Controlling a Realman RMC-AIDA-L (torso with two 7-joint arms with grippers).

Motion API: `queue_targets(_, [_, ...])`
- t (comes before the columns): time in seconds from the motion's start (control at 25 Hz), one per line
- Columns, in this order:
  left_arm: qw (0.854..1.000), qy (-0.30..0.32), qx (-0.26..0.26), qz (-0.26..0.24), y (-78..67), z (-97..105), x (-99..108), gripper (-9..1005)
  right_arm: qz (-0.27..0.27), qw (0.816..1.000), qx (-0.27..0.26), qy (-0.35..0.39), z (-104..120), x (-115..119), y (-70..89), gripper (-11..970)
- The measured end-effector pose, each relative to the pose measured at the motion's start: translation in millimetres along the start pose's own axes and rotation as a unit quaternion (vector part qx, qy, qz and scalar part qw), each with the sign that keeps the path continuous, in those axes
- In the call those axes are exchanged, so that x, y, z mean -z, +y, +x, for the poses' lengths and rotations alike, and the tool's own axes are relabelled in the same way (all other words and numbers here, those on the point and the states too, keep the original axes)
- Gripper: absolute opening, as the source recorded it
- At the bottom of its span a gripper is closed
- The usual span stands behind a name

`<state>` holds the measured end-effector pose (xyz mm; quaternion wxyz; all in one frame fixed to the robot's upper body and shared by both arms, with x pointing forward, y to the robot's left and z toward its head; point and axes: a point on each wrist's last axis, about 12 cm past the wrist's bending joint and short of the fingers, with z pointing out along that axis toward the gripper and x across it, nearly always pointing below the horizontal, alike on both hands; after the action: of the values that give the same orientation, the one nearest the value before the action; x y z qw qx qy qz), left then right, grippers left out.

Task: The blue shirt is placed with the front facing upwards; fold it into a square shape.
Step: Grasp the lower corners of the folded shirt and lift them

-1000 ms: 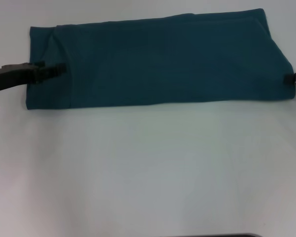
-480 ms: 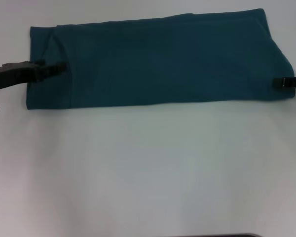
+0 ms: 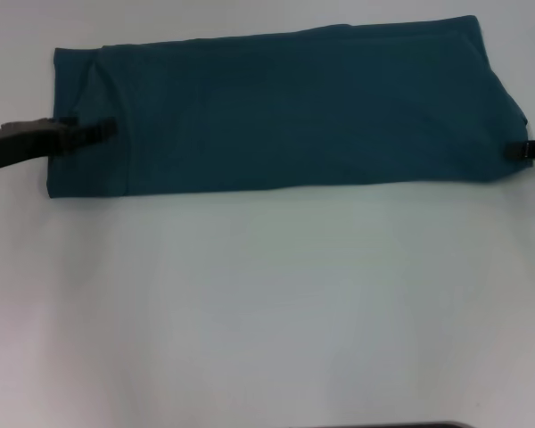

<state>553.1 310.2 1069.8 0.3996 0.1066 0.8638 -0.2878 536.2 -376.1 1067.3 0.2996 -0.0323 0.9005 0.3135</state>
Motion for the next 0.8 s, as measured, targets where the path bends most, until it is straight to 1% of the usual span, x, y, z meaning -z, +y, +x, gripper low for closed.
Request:
queue_targets(0.2, [1.0,0.01,0.009,-0.013,4.9,6.7,-0.6,722,0.003,1.0,0.001,-0.003,-1.3,-0.2,-0.6,13])
queue_targets(0.36, [1.0,0.015,0.015,-0.019,8.3,12.7,4.0,722,0.003,1.0,0.003,-0.003,-2.6,-0.9,0.1,13])
queue_targets(0.64, [0.999,0.024,0.031,-0.022,16.4,20.8,19.2,722,0.002,1.0,0.004,-0.003,-3.6,-1.4,0.7,13])
queue_targets(0.8, [0.999,0.028,0.033,-0.021,18.7,21.9,23.9,722,0.002,1.0,0.004,-0.004,-3.7,-1.4,0.7,13])
